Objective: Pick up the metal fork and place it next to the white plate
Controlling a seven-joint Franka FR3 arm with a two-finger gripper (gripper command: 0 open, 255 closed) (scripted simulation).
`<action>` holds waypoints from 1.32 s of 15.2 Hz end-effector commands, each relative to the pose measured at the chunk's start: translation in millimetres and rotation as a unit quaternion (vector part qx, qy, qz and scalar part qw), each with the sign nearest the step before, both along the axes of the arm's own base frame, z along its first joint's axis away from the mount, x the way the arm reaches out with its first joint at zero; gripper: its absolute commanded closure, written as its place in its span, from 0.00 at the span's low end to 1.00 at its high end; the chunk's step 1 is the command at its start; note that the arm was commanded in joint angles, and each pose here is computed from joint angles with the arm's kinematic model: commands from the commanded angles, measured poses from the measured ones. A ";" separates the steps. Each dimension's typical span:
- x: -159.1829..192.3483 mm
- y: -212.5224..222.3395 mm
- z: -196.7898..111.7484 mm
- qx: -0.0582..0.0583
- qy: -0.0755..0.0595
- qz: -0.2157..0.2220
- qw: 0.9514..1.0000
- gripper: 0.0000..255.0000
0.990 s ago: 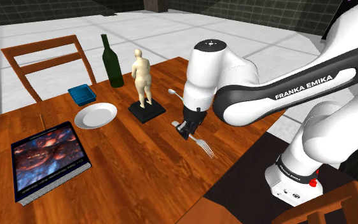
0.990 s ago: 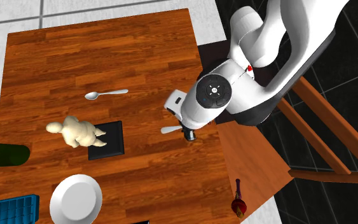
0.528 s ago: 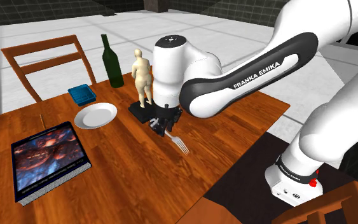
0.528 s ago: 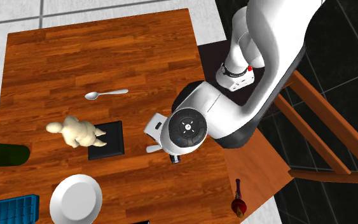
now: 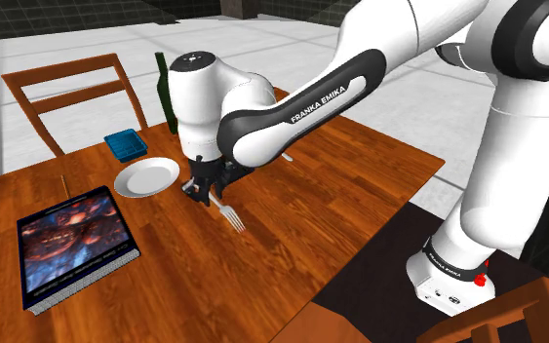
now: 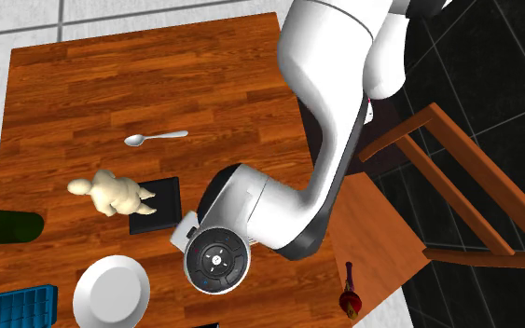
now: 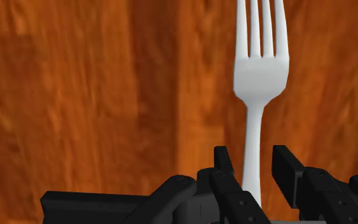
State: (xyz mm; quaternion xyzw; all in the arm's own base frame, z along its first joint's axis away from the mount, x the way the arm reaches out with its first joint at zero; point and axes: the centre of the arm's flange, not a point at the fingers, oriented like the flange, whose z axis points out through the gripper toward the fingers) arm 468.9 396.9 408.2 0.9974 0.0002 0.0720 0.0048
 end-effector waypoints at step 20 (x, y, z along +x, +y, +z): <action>71.4 60.1 -71.9 -0.001 -0.001 -0.001 1.000 1.00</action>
